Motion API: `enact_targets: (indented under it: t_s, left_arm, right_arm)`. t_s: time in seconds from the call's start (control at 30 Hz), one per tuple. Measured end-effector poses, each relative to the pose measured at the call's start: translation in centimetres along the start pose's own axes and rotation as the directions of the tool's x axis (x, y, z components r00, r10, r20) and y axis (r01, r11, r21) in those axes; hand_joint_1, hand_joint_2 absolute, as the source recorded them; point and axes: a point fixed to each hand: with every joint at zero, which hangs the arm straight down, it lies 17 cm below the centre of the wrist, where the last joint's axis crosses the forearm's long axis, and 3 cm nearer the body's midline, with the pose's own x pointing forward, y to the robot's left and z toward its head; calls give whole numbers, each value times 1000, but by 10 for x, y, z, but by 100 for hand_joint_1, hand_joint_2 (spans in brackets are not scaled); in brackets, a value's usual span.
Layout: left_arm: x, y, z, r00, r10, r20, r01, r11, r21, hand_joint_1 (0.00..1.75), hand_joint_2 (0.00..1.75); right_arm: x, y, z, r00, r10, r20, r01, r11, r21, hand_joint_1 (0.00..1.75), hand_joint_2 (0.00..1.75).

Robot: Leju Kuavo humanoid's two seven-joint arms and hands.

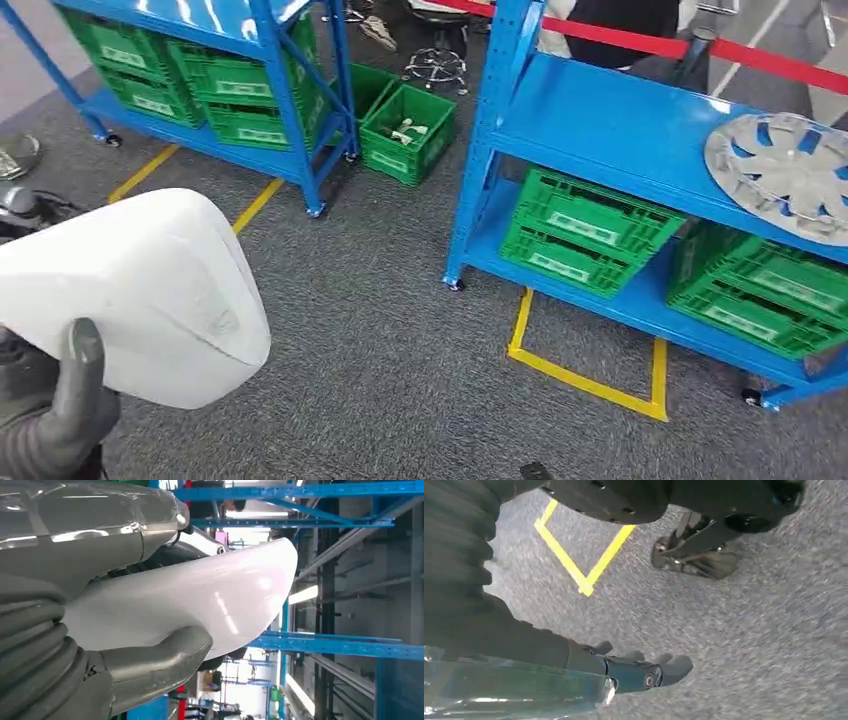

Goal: Take the parts from the cabinet and place them on the table.

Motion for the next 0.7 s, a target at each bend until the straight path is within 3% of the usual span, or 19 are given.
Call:
enact_targets:
  t_s: [0.27, 0.7]
  left_arm:
    - [6, -4, -3, 1000, 5, 14, -4, 1000, -25, 175, 175]
    - [8, 8, 3, 999, -25, -38, 25, 1000, -5, 175, 175]
  right_arm:
    - [18, 2, 0, 998, 6, 65, -6, 1000, -2, 0, 175]
    - [7, 33, 5, 993, 116, 3, -116, 992, 58, 0, 175]
